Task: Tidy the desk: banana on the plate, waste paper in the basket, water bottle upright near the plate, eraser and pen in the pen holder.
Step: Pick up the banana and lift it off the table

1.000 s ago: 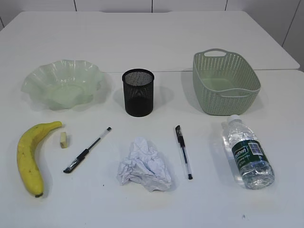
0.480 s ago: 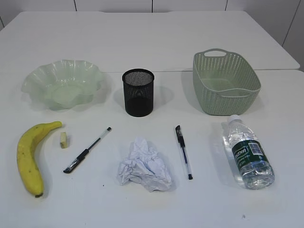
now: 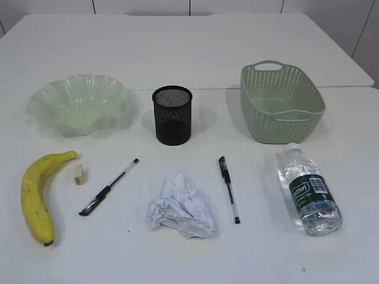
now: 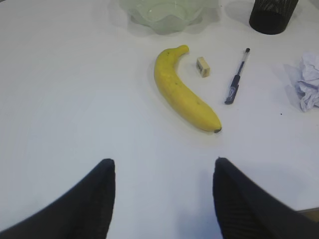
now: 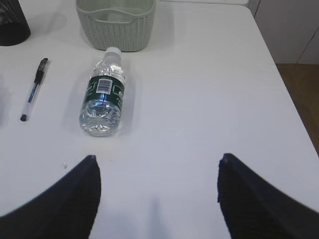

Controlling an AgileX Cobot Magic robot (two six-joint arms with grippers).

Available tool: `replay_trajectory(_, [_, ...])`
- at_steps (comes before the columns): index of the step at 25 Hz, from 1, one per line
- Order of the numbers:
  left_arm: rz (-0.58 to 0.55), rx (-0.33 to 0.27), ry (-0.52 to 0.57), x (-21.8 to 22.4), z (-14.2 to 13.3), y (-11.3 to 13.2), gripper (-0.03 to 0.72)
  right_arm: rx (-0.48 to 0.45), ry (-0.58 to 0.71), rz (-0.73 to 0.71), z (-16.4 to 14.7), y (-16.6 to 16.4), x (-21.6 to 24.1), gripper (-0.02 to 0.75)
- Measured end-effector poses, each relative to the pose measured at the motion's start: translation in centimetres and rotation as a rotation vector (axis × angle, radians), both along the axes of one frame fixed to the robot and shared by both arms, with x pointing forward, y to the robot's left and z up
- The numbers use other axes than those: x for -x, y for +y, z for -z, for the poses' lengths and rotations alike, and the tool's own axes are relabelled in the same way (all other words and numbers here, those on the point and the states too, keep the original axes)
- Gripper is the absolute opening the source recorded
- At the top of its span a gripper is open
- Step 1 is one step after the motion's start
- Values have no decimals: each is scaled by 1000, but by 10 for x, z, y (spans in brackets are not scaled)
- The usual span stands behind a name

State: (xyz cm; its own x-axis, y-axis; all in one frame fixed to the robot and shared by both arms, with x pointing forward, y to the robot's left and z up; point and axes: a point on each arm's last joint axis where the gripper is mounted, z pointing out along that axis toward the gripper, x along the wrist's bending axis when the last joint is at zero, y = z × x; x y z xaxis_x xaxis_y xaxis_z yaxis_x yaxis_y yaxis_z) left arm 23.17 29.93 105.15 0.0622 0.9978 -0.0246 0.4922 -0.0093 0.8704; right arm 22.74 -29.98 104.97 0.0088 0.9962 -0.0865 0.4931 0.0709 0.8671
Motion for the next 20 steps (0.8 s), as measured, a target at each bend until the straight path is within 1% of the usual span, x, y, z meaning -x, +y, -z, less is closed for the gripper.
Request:
replay_trajectory(2, [0, 2, -13, 0, -1, 0, 433, -9, -13, -2, -2, 1, 0, 549])
replay_trajectory(5, [8, 18, -63, -1, -12, -1, 426, -32, -11, -15, -2, 3, -1, 549])
replay_trajectory(7, [10, 23, -54, -7, -18, -2, 424, -49, 3, -25, -5, 4, -7, 549])
replay_trajectory(11, [9, 21, 51, -32, -22, -3, 422, -82, 44, -38, -14, 6, -24, 549])
replay_trajectory(16, [3, 16, 194, -74, -17, -5, 410, -93, 112, -35, -24, 5, -49, 549])
replay_trajectory(20, [-2, 16, 238, -104, -13, -6, 397, -98, 99, -31, -34, 4, -67, 549])
